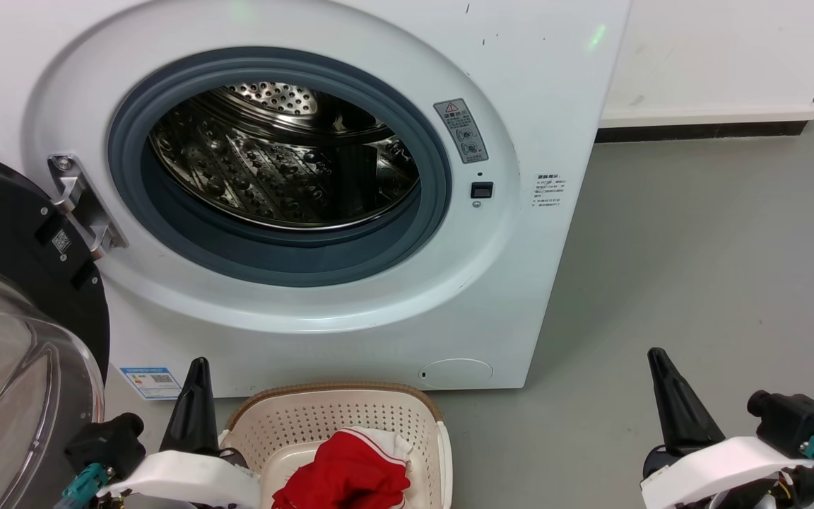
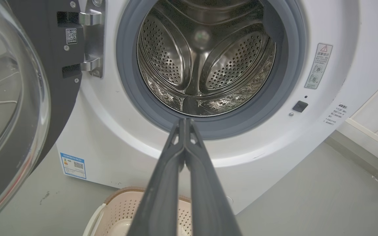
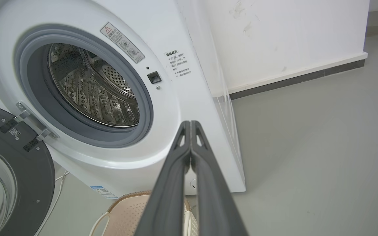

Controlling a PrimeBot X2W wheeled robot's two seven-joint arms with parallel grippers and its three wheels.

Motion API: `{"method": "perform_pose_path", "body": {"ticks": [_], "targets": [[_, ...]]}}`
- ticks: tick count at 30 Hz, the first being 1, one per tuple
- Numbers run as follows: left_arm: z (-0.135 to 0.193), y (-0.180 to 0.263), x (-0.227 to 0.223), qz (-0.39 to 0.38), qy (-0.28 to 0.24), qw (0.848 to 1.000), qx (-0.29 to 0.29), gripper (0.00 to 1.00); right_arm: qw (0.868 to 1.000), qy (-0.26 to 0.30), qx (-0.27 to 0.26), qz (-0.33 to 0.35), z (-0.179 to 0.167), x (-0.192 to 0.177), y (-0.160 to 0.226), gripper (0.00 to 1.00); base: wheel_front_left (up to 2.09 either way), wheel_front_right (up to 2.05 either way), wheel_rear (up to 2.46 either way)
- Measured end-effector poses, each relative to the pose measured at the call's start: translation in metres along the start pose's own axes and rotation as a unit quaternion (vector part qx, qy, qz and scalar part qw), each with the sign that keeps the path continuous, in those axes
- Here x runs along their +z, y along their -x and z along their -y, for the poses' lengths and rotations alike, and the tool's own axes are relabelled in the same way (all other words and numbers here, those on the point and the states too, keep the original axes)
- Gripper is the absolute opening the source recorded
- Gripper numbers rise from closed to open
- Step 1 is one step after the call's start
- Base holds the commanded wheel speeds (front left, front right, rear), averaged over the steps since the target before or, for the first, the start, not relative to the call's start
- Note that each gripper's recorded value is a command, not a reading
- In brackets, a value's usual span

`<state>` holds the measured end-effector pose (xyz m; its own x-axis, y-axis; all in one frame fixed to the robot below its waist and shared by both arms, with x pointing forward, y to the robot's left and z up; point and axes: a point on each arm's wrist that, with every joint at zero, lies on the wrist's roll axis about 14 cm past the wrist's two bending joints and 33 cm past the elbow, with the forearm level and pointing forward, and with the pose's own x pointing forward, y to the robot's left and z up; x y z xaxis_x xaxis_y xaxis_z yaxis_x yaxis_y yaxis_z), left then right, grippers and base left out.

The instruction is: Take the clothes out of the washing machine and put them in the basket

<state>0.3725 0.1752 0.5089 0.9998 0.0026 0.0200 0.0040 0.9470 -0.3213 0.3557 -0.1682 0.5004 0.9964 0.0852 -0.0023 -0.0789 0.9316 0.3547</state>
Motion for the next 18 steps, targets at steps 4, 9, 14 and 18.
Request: {"method": "perform_pose_path", "body": {"ticks": [4, 9, 14, 18], "targets": [[-0.003, -0.001, -0.003, -0.009, 0.037, 0.999, 0.006, 0.00, 0.999, -0.035, -0.006, -0.001, 0.003, 0.000, -0.001, 0.00, 0.00, 0.00, 0.00], [-0.004, -0.003, -0.004, -0.015, 0.079, 0.997, 0.008, 0.00, 0.997, -0.077, -0.009, 0.004, 0.005, 0.003, -0.005, 0.00, 0.00, 0.00, 0.00], [-0.008, -0.003, -0.007, -0.024, 0.119, 0.992, 0.015, 0.00, 0.993, -0.116, -0.015, 0.003, 0.009, 0.002, -0.005, 0.00, 0.00, 0.00, 0.00], [-0.009, -0.005, -0.007, -0.026, 0.150, 0.988, 0.018, 0.00, 0.989, -0.146, -0.019, 0.003, 0.011, 0.003, -0.006, 0.00, 0.00, 0.00, 0.00]]}}
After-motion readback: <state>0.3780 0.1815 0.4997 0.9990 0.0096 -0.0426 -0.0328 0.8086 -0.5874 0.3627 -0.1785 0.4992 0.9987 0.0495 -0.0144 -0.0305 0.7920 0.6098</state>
